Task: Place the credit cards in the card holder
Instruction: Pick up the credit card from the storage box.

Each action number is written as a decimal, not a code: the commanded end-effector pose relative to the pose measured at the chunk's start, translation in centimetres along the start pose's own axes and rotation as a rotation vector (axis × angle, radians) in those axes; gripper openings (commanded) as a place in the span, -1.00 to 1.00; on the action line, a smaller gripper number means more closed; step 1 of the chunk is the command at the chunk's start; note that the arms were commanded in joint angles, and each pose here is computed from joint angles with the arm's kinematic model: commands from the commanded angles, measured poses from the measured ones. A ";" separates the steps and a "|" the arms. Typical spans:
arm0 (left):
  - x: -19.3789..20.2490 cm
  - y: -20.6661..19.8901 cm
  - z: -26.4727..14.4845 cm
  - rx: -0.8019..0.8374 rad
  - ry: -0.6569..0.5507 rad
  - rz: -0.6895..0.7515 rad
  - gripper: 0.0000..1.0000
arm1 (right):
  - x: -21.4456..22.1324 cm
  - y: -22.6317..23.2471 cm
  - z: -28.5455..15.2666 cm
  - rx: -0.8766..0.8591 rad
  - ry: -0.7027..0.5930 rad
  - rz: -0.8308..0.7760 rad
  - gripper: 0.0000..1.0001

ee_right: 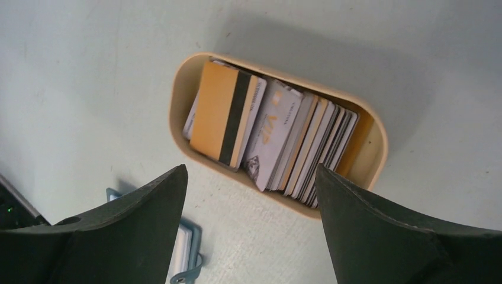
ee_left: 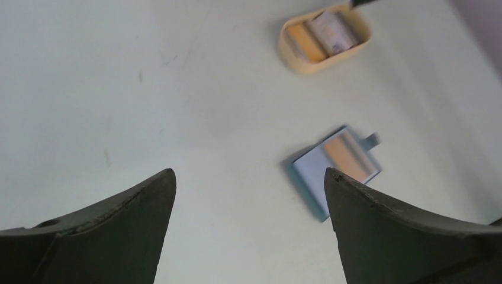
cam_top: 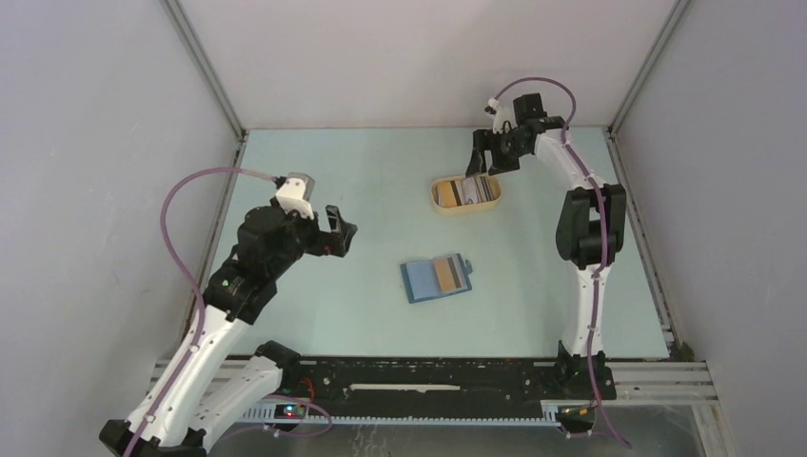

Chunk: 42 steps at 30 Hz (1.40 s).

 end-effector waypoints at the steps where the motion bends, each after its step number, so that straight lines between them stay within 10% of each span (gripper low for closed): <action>1: 3.1 3.4 -0.2 -0.145 0.116 0.097 0.99 | -1.5 -1.0 0.0 0.062 -0.019 0.038 0.78; 42: 3.6 3.8 0.1 -0.144 0.121 0.095 0.99 | 2.2 -1.5 6.2 0.106 0.119 0.208 0.98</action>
Point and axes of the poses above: each gripper's point midway between its finger pads, its own z axis out along the fingers, its own y axis along the line the jaws close on, x = y × z, the point moved 3 cm from there along -z, back along the fingers, and after that the axes turned 4 degrees about -z, right-handed, at the moved point
